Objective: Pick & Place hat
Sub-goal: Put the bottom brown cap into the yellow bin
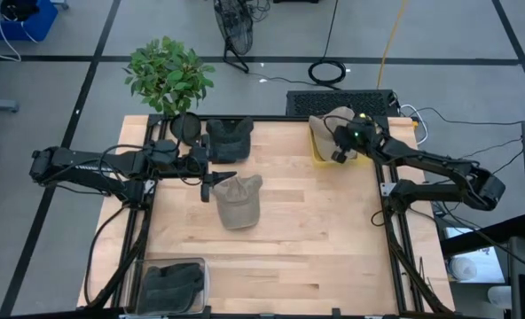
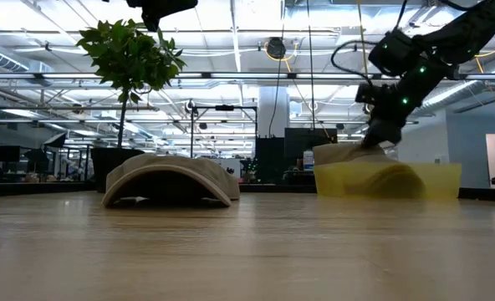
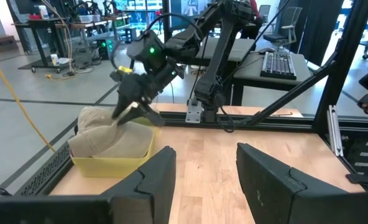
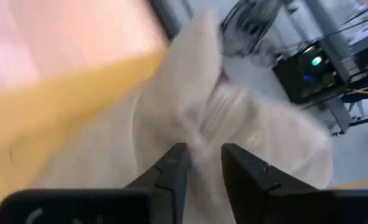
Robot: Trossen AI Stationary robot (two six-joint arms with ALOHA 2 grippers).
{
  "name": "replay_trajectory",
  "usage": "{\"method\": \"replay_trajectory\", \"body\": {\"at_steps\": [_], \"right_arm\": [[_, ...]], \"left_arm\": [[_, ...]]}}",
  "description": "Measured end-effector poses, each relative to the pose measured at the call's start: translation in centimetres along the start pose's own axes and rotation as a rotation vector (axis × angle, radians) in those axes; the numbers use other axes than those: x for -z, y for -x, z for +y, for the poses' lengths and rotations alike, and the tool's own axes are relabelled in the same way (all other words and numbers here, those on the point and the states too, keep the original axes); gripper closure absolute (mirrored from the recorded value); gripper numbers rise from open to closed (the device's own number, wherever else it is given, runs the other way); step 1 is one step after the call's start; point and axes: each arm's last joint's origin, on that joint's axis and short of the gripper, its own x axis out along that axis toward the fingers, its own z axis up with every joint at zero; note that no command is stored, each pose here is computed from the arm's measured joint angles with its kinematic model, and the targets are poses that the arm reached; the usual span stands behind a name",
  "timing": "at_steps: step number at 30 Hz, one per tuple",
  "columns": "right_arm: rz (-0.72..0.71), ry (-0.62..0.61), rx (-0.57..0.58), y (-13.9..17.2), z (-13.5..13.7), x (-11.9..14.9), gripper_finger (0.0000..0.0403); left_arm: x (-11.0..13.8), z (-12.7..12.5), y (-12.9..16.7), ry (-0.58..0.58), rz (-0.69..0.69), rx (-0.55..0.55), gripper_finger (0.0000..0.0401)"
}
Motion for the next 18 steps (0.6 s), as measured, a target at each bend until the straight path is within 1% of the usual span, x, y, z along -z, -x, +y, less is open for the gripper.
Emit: {"method": "replay_trajectory", "body": {"at_steps": [6, 9, 12, 15, 18], "right_arm": [[-0.163, -0.125, 0.053, 1.5, -0.6, -1.5, 0.0292], [-0.235, -0.184, 0.08, 1.9, -1.0, -2.1, 0.0294], [-0.282, -0.271, 0.119, 1.4, -1.7, -2.3, 0.0307], [-0.288, -0.34, 0.147, 0.0, -1.9, -1.8, 0.032], [-0.23, -0.415, 0.158, -1.6, -2.0, -0.4, 0.0329]], "left_arm": [[0.0, 0.0, 0.0, -0.001, 0.0, 0.0, 0.0229], [0.0, 0.0, 0.0, 0.0, 0.0, 0.0, 0.0229], [0.0, 0.0, 0.0, 0.007, -0.001, 0.0, 0.0229], [0.0, 0.0, 0.0, 0.018, 0.0, 0.0, 0.0229], [0.0, -0.1, 0.0, 0.018, 0.003, 0.004, 0.0229]]}}
